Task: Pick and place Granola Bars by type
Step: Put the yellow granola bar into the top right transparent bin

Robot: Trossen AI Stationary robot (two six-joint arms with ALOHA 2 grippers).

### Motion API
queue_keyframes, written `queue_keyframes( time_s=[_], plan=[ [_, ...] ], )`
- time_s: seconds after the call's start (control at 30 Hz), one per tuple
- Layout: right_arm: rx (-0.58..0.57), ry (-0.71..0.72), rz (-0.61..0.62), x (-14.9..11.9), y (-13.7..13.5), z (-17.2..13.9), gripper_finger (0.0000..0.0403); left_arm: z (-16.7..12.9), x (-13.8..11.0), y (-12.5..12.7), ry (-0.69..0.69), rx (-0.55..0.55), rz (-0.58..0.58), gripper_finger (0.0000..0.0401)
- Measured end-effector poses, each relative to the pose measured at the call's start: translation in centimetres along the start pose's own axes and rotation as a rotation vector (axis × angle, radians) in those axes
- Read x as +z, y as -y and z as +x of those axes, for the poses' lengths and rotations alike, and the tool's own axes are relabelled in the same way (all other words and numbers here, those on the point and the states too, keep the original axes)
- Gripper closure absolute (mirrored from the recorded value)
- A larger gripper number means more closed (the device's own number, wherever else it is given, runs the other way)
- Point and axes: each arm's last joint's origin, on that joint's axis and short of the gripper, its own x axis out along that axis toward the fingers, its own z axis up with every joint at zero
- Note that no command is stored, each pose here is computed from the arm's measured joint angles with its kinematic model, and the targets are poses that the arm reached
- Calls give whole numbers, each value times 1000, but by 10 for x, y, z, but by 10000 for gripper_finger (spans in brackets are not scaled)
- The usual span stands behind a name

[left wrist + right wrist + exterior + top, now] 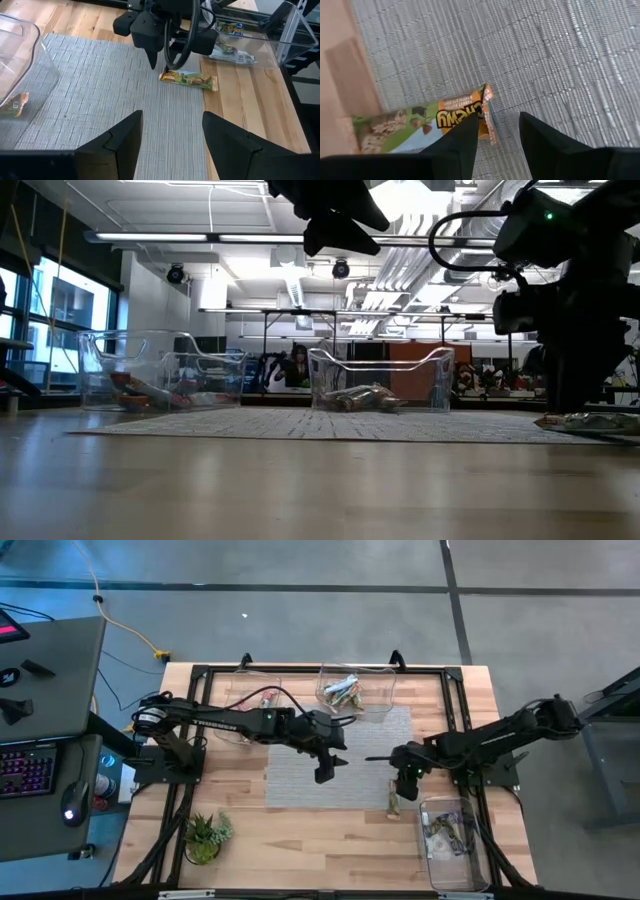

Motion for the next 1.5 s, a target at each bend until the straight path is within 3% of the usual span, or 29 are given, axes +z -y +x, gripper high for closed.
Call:
queue_keyframes(
  time_s=[0.27, 0.57, 0.9, 1.13, 1.33, 1.5],
  plan=[
    [58, 6, -21, 0, -1, 2, 293, 0, 0, 0, -4, 1, 0, 200],
    [57, 26, -118, 1, -2, 2, 395, 0, -1, 0, -7, 2, -1, 200],
    [82, 98, -124, 18, -12, -7, 401, 0, -1, 0, -8, 2, -1, 200],
    [74, 148, -203, 27, -17, -14, 402, 0, -1, 0, -11, 3, -1, 200],
    [177, 111, -373, 24, -24, -14, 401, 0, -1, 0, -11, 3, -1, 200],
    [138, 96, -247, 20, -26, -13, 375, 0, -1, 0, -12, 3, -1, 200]
  ],
)
